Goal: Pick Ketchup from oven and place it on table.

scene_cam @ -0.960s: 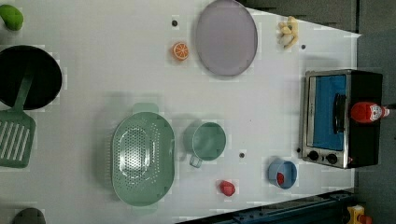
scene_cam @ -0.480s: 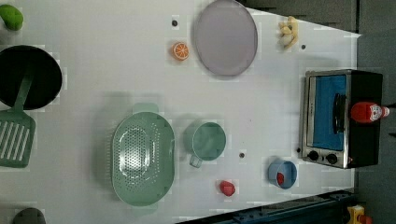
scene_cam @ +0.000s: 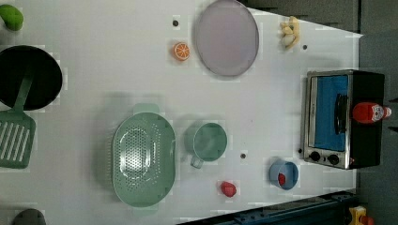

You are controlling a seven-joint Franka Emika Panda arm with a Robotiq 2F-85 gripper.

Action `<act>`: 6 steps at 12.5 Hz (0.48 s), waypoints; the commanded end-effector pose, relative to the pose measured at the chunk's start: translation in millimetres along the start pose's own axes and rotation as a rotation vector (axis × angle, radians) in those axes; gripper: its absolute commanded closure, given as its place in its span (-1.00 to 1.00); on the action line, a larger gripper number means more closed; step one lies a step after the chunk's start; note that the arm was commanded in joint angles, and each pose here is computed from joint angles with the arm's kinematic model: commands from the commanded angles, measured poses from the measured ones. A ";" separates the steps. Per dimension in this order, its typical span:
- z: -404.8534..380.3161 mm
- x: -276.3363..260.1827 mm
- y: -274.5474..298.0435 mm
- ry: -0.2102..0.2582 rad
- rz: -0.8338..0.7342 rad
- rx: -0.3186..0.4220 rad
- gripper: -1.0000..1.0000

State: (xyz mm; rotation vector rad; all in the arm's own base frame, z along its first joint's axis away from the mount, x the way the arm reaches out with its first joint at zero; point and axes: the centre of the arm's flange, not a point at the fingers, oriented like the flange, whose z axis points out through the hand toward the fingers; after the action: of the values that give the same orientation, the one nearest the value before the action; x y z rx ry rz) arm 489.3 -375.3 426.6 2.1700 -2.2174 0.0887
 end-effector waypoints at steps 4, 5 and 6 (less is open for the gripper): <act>59.1 -3.2 -10.6 -0.025 0.036 -0.021 -1.00; 60.1 -3.2 -10.6 -0.024 0.036 -0.021 -0.65; 59.0 -3.6 -11.5 -0.023 0.035 -0.018 -0.37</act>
State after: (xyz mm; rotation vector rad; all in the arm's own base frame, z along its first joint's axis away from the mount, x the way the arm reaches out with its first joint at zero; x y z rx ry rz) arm 502.9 -368.0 332.9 2.1245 -2.2116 -0.0376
